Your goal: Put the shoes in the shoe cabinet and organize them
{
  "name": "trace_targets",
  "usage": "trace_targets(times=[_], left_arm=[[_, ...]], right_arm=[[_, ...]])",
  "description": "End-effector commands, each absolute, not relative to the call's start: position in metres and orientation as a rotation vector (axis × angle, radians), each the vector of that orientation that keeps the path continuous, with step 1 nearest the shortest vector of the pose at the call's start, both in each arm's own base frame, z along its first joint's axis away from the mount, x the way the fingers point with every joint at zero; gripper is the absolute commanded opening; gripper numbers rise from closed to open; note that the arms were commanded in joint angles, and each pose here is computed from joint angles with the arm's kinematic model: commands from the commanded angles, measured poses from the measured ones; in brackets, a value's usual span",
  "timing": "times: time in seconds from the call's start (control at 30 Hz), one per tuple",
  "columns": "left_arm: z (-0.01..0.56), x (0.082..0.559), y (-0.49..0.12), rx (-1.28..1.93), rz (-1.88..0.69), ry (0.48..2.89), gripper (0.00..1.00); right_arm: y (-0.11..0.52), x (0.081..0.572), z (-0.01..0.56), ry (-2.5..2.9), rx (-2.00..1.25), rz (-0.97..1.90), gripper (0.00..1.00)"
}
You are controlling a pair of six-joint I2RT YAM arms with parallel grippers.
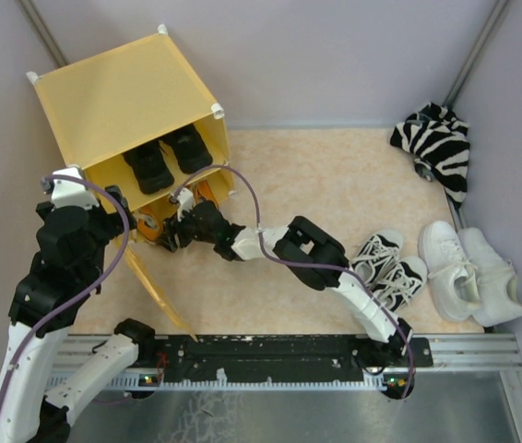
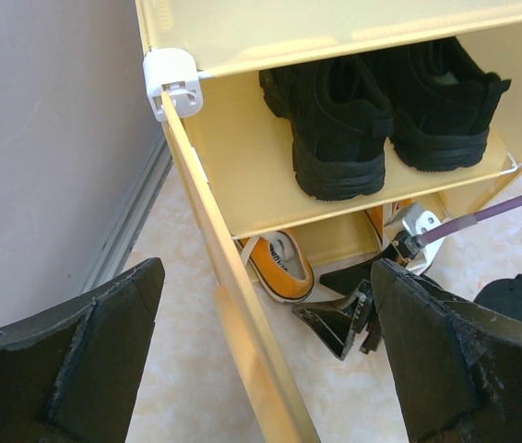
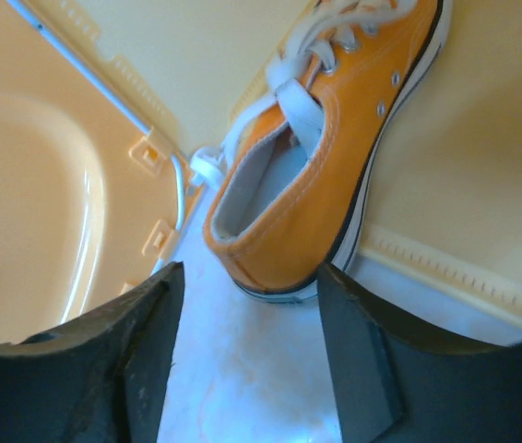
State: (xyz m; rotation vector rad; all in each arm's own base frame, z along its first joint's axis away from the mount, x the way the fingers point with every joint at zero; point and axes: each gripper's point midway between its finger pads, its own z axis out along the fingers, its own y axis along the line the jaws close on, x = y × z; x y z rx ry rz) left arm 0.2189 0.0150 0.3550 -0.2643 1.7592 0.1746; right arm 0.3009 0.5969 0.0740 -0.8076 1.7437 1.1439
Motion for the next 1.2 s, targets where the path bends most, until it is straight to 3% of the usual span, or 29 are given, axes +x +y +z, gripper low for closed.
trace_targets(times=[0.0, 0.43, 0.67, 0.8, 0.97, 1.17], left_arm=[[0.34, 0.206, 0.025, -0.255, 0.252, 1.849, 0.99], [0.331, 0.2, 0.032, -0.269, 0.299, 1.873, 0.99], [0.332, 0.202, 0.031, -0.26, 0.299, 1.863, 0.99], [0.334, 0.201, 0.032, -0.257, 0.295, 1.856, 0.99], [0.34, 0.198, 0.036, -0.257, 0.31, 1.831, 0.99], [0.341, 0.198, 0.036, -0.258, 0.304, 1.819, 0.99]], right_arm=[[0.586, 0.292, 0.111, 1.706, -0.777, 1.115, 0.68], [0.579, 0.267, 0.114, 1.642, -0.818, 1.246, 0.7], [0.599, 0.28, 0.105, 1.632, -0.778, 1.266, 0.64], [0.61, 0.29, 0.089, 1.675, -0.757, 1.246, 0.57], [0.619, 0.299, 0.073, 1.717, -0.731, 1.233, 0.33], [0.639, 0.299, 0.082, 1.665, -0.765, 1.296, 0.28]])
